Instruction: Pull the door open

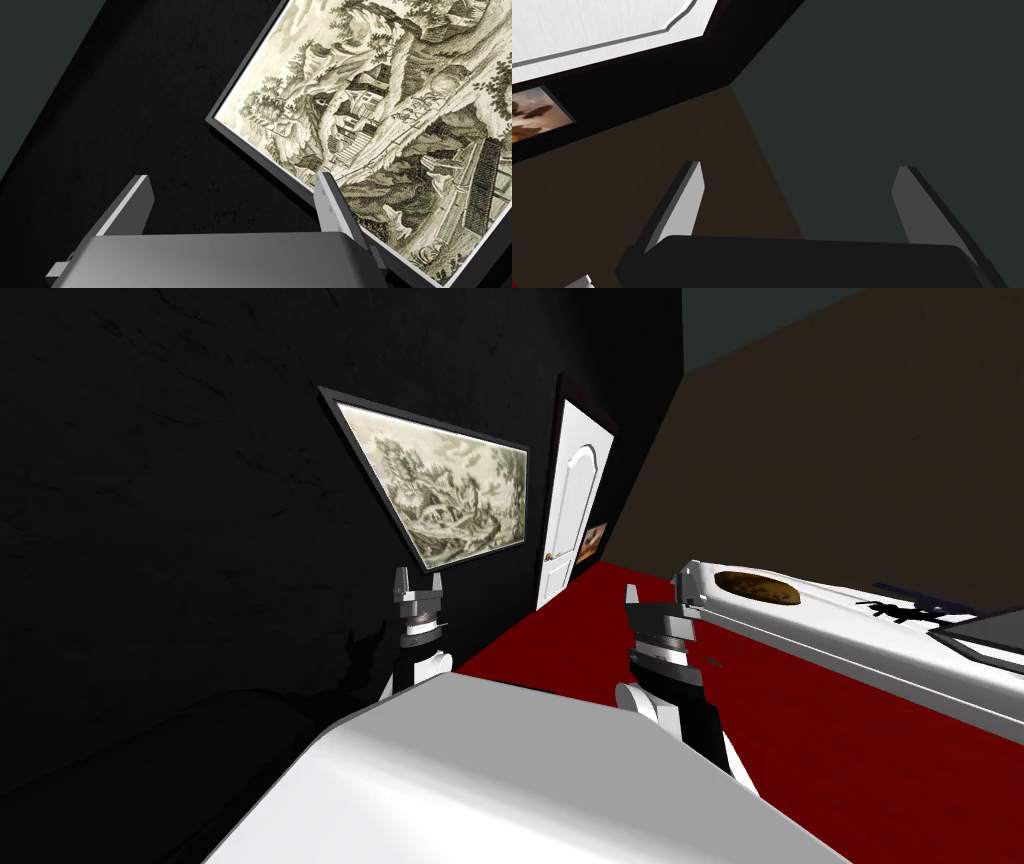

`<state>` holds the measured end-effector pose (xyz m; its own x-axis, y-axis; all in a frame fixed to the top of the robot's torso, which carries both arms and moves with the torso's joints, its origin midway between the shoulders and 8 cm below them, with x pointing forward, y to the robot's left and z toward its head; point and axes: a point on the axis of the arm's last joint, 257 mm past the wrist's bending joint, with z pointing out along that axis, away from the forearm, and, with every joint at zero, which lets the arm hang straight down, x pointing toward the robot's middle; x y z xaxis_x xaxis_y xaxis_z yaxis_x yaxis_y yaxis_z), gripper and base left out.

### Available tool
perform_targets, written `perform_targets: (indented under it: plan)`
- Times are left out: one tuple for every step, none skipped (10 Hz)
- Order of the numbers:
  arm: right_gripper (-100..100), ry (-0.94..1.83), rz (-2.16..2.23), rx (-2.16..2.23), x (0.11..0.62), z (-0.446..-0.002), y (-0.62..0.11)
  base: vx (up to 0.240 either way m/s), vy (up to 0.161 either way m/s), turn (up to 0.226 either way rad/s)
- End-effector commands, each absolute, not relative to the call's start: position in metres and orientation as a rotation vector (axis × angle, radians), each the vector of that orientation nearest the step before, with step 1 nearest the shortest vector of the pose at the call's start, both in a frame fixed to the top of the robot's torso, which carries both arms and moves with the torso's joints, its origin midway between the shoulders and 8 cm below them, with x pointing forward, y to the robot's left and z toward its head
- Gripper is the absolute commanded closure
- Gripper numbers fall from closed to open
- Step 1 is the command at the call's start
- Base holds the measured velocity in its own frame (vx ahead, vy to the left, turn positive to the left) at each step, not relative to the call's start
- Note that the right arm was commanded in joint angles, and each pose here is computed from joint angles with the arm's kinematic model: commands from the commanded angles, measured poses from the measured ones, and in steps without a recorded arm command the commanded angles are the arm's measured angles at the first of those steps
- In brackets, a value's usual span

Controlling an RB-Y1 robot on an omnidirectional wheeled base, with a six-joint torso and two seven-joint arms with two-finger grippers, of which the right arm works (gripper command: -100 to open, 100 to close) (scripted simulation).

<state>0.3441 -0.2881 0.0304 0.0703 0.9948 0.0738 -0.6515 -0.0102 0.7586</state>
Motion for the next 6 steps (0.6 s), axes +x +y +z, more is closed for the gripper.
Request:
perform_targets:
  plan:
    - [-100,0.608,1.442,0.758,0.351,0.021,-0.285,0.065,-0.046,0.103]
    - [-100,0.617,1.45,0.765,0.355,0.015,-0.284,0.117,-0.071,0.151]
    - [-100,0.622,1.453,0.769,0.357,0.012,-0.283,0.114,-0.073,0.093]
    - [-100,0.633,1.461,0.777,0.361,0.005,-0.281,0.112,-0.059,0.102]
    - [-100,0.64,1.466,0.783,0.364,0.001,-0.28,0.126,-0.062,0.088]
    - [-100,0.653,1.475,0.793,0.369,-0.008,-0.277,0.121,-0.089,0.125]
